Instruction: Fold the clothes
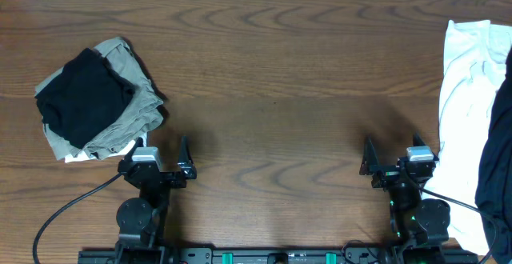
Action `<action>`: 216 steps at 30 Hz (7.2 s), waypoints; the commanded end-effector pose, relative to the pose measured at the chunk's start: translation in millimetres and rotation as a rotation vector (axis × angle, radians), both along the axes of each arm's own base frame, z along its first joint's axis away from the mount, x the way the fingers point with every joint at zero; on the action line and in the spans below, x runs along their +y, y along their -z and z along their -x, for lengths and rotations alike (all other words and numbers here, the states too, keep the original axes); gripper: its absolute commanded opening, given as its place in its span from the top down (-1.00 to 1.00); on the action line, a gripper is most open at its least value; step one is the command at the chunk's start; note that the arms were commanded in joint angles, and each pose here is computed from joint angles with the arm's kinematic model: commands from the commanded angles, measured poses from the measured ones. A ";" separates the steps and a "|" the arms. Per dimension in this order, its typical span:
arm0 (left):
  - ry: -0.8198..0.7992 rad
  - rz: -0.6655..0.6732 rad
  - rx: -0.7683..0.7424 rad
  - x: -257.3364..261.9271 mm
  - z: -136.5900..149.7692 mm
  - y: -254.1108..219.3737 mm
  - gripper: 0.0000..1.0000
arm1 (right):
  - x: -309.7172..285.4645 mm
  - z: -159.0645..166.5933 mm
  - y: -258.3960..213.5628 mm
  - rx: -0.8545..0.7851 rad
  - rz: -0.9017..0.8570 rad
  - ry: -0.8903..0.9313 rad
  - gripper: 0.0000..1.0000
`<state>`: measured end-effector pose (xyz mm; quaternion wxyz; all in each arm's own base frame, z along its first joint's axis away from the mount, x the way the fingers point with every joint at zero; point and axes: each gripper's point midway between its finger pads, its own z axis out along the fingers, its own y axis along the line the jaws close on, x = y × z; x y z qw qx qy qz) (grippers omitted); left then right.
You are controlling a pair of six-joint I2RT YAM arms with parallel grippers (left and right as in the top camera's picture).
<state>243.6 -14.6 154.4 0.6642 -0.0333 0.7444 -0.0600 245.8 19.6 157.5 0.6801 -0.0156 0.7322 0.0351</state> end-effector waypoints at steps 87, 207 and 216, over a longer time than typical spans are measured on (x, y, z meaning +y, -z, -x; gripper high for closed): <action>0.146 0.136 0.786 -39.9 -15.2 -19.0 -0.96 | -36.4 30.5 29.4 0.858 -0.125 0.335 -0.98; 0.643 0.239 1.086 -226.8 -28.3 89.3 0.03 | -214.1 119.1 153.5 1.139 -0.595 1.298 0.03; 0.664 0.222 1.115 -244.7 -32.1 124.5 -0.19 | -212.0 118.5 155.3 1.145 -0.607 1.287 -0.01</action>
